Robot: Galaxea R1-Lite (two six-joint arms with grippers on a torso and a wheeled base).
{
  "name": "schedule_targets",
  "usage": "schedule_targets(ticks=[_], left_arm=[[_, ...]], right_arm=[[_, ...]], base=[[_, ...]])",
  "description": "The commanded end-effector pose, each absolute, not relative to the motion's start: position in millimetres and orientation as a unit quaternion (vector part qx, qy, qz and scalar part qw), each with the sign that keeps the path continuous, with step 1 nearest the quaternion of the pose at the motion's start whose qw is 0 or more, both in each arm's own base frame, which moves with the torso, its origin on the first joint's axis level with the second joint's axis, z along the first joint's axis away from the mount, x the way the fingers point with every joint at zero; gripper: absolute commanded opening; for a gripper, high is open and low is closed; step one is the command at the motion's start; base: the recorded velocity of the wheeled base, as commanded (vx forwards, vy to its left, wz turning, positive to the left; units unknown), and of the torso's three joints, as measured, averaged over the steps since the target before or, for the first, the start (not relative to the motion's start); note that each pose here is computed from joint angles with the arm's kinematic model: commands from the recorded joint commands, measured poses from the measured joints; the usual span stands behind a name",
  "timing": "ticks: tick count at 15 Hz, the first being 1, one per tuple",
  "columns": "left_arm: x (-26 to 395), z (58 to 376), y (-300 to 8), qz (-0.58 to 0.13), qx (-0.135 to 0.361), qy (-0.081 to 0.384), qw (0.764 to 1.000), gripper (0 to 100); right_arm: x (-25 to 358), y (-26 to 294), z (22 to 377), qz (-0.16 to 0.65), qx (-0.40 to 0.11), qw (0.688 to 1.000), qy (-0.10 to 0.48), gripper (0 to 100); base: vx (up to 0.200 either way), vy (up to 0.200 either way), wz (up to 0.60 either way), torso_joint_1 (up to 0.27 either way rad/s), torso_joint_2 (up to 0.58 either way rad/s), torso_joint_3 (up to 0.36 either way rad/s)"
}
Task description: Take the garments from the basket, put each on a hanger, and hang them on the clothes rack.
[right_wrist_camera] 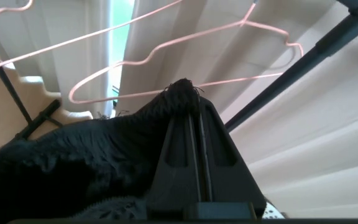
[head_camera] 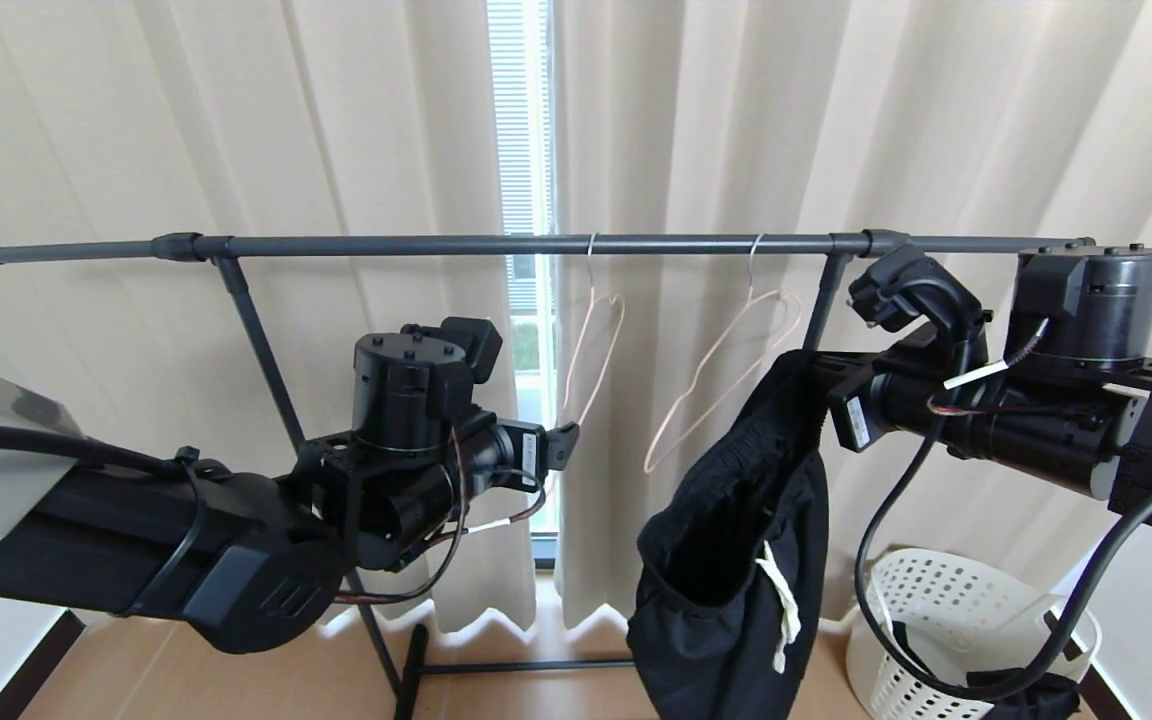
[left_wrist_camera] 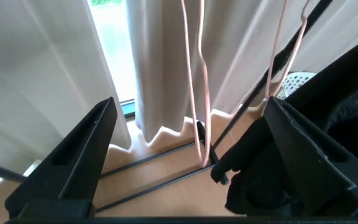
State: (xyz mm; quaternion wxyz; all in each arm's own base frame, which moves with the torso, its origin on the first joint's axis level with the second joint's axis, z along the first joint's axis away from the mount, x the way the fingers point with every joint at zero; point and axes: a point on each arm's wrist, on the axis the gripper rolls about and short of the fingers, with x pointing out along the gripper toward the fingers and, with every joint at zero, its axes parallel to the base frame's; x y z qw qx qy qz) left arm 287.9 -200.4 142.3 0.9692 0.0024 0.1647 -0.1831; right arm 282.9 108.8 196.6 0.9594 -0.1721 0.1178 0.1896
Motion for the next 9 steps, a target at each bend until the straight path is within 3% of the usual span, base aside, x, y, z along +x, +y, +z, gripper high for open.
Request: schedule_targets(ticks=[1,5,9], left_arm=[[286.7,140.0,-200.4,-0.185,0.001,0.160,0.970,100],[286.2,134.3,-216.7,-0.202,0.003,0.144,0.969,100],[297.7,135.1,-231.0,-0.184,0.026,0.166,0.969,100]], right_arm=[[283.4,109.3,195.7,0.190,-0.173,0.959,0.119,0],[282.1,108.7,197.2,0.189,-0.174,0.959,0.117,0],[279.7,107.4,197.4,0.182,-0.184,0.959,0.116,0]], base=[[0.000,0.000,0.00,0.000,0.00,0.000],[0.000,0.000,0.00,0.000,0.00,0.000],[0.000,0.000,0.00,0.000,0.00,0.000]])
